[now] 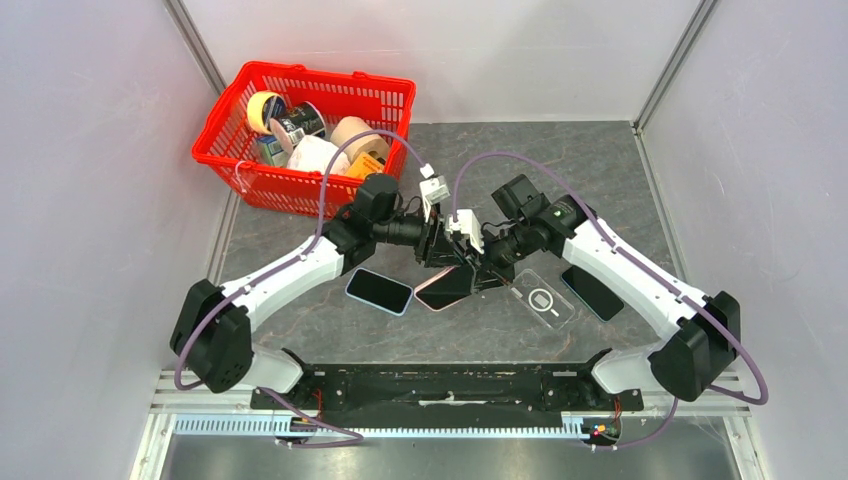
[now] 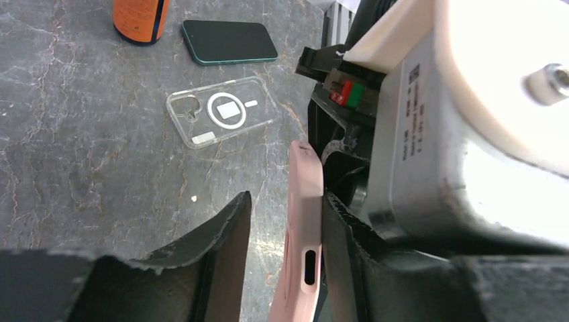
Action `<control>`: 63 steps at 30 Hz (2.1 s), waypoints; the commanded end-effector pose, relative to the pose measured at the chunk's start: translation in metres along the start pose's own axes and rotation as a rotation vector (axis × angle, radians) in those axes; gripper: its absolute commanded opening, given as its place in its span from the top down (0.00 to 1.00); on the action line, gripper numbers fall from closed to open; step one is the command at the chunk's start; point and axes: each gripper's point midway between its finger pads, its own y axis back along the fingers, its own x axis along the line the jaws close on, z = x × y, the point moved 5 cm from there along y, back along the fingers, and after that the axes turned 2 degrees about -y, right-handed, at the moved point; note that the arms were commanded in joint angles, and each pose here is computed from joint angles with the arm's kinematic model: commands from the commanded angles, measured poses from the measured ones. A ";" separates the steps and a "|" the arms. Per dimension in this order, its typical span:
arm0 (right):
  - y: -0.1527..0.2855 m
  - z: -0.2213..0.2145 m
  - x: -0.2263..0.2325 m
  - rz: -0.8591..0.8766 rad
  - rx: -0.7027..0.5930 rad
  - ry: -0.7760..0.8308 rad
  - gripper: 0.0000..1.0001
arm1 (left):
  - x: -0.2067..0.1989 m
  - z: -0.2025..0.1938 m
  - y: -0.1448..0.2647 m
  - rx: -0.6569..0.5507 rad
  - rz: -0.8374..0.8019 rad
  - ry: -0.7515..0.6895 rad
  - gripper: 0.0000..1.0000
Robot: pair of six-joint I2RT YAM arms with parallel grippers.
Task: Take the phone out of the phone case
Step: Remove the phone case from the phone, then place the phone case at the center of the board.
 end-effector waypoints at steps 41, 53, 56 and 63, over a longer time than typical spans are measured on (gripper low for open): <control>0.097 -0.021 0.000 -0.381 -0.194 -0.118 1.00 | 0.142 0.018 -0.051 -0.117 0.378 0.449 0.98; 0.102 -0.041 -0.007 -0.407 -0.141 -0.228 1.00 | 0.199 0.001 -0.128 -0.021 0.284 0.588 0.98; 0.101 -0.043 -0.007 -0.401 -0.133 -0.236 1.00 | 0.205 -0.008 -0.136 -0.004 0.284 0.597 0.93; 0.092 -0.051 -0.013 -0.356 -0.107 -0.266 1.00 | 0.206 -0.017 -0.134 0.056 0.293 0.581 0.58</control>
